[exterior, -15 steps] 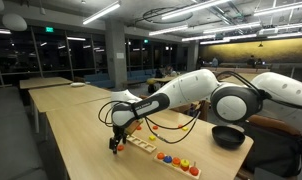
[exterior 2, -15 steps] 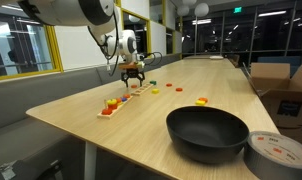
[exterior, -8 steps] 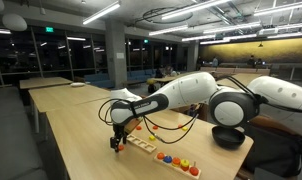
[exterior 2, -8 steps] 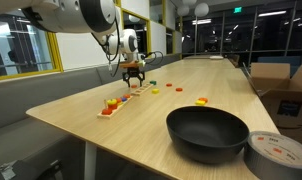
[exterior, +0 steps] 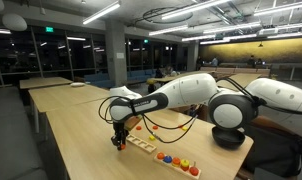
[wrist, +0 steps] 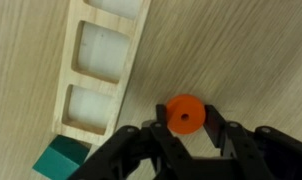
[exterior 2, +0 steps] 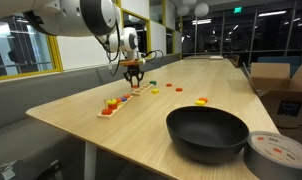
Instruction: Put one ring on the wooden platform
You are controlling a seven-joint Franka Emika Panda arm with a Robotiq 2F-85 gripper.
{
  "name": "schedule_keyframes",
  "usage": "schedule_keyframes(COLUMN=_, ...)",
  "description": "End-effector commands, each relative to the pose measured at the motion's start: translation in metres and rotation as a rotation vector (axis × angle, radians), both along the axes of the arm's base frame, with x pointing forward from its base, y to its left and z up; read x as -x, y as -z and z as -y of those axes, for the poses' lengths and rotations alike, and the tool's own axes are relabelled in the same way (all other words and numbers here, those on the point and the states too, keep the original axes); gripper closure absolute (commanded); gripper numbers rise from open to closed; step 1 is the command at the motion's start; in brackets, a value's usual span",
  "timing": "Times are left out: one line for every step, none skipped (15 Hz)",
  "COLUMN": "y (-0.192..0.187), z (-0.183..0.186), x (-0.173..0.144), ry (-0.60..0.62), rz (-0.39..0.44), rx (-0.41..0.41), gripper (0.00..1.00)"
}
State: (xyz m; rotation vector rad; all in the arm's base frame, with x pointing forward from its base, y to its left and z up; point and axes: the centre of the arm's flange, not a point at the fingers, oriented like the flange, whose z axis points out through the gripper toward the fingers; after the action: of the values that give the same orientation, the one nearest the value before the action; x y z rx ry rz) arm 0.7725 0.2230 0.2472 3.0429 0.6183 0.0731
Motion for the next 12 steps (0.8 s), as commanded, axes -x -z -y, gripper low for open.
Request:
schedule_keyframes(y=-0.004, z=0.004, x=-0.02, ry=0.012, rz=-0.043, rx=0.03, gripper=0.76)
schedule_keyframes(y=-0.009, z=0.01, x=-0.016, ry=0.017, rz=-0.059, rx=0.036, gripper=0.76)
schedule_keyframes(y=-0.016, z=0.017, x=-0.01, ry=0.021, rz=-0.068, rx=0.04, gripper=0.76)
schedule_keyframes(y=-0.021, z=0.022, x=-0.008, ry=0.026, rz=-0.076, rx=0.044, gripper=0.76)
schedule_keyframes(y=-0.028, z=0.029, x=-0.005, ry=0.034, rz=-0.081, rx=0.045, gripper=0.76)
schedule_keyframes(y=-0.035, z=0.035, x=-0.002, ry=0.042, rz=-0.087, rx=0.043, gripper=0.76)
schedule_keyframes(y=-0.042, z=0.04, x=0.001, ry=0.053, rz=-0.09, rx=0.043, gripper=0.76)
schedule_keyframes(y=-0.05, z=0.048, x=0.006, ry=0.064, rz=-0.093, rx=0.036, gripper=0.76)
schedule_keyframes(y=-0.059, z=0.054, x=0.011, ry=0.074, rz=-0.096, rx=0.028, gripper=0.76)
schedule_keyframes(y=-0.066, z=0.061, x=0.015, ry=0.084, rz=-0.097, rx=0.023, gripper=0.76)
schedule_keyframes(y=-0.076, z=0.068, x=0.02, ry=0.095, rz=-0.096, rx=0.015, gripper=0.76)
schedule_keyframes(y=-0.084, z=0.076, x=0.027, ry=0.109, rz=-0.094, rx=0.009, gripper=0.76)
